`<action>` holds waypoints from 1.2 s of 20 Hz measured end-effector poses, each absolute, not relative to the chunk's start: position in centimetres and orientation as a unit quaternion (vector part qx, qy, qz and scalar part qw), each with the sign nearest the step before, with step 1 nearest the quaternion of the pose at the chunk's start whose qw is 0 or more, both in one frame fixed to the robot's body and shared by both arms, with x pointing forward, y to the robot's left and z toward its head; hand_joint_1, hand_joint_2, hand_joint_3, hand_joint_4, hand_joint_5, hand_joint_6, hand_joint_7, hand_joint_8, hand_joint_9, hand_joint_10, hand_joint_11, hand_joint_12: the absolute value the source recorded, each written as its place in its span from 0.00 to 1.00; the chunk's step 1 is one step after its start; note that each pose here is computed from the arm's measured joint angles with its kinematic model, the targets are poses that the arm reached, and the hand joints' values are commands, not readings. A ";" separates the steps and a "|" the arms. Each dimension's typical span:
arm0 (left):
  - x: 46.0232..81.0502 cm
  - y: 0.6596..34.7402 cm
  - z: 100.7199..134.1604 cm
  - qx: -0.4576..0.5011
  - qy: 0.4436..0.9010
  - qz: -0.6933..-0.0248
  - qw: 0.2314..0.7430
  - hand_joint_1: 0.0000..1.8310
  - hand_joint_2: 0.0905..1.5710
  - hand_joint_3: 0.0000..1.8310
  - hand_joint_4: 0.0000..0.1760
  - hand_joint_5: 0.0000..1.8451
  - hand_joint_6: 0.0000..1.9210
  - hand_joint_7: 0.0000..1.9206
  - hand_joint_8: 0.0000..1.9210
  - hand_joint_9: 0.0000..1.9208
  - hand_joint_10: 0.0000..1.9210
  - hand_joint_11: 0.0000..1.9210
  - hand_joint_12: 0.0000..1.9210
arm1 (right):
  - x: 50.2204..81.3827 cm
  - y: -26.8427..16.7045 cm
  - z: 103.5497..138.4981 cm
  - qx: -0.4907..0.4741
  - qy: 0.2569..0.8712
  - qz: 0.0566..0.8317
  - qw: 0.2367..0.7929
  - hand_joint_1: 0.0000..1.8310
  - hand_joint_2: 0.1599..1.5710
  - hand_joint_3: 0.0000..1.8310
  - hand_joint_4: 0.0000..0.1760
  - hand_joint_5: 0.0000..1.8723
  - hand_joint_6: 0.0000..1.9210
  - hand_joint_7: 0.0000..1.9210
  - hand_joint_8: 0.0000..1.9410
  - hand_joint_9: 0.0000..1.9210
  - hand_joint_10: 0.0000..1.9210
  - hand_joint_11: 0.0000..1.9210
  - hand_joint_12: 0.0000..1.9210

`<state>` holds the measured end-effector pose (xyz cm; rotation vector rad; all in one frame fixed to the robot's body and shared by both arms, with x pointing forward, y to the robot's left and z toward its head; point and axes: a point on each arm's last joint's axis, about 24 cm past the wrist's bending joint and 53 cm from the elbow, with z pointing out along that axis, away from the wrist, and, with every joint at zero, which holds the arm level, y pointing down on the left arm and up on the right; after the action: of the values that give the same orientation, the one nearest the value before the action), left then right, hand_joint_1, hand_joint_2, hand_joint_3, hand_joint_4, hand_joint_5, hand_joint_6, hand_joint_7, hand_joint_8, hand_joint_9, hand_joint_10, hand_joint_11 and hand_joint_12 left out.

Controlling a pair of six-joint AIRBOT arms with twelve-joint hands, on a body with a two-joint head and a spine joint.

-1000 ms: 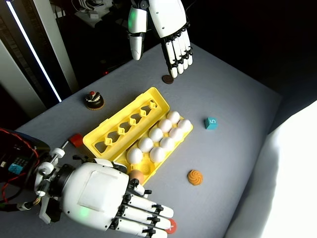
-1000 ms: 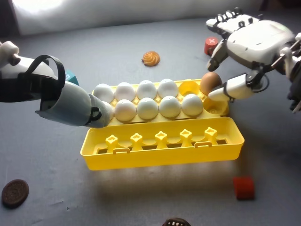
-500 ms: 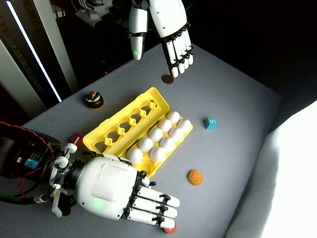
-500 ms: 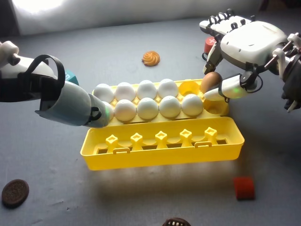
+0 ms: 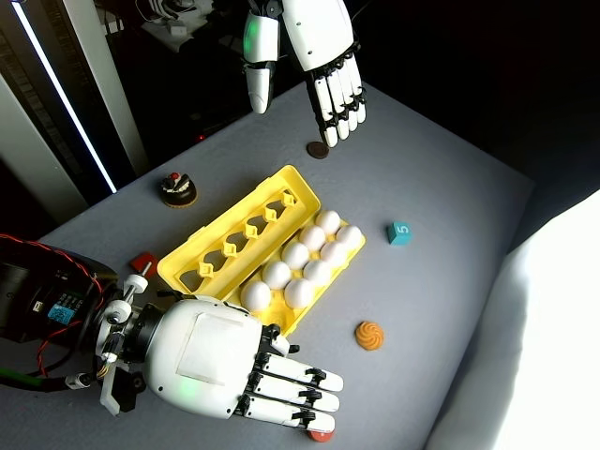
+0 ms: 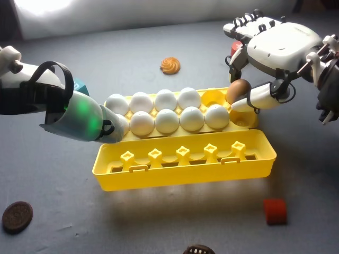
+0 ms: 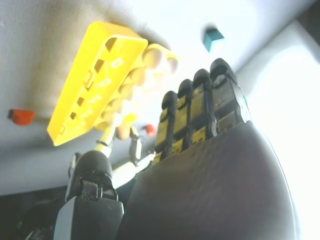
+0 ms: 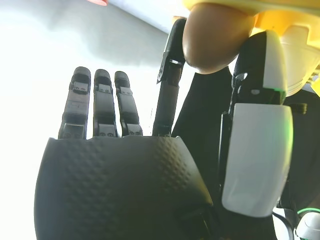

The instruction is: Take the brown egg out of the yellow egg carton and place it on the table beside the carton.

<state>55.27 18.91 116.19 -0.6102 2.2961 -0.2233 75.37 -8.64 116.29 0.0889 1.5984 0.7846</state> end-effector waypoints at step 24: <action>55.3 18.9 116.2 -0.238 0.894 -0.087 0.369 0.00 0.77 0.00 0.00 0.04 0.00 0.03 0.00 0.01 0.00 0.00 0.00 | 75.9 -14.7 115.5 0.033 0.710 0.279 0.646 0.57 0.64 0.00 1.00 0.57 0.44 0.06 0.00 0.00 0.00 0.00 0.00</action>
<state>55.27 18.91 116.19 -0.6102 2.2961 -0.2233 75.94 -14.74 115.51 0.0741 1.6149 0.6356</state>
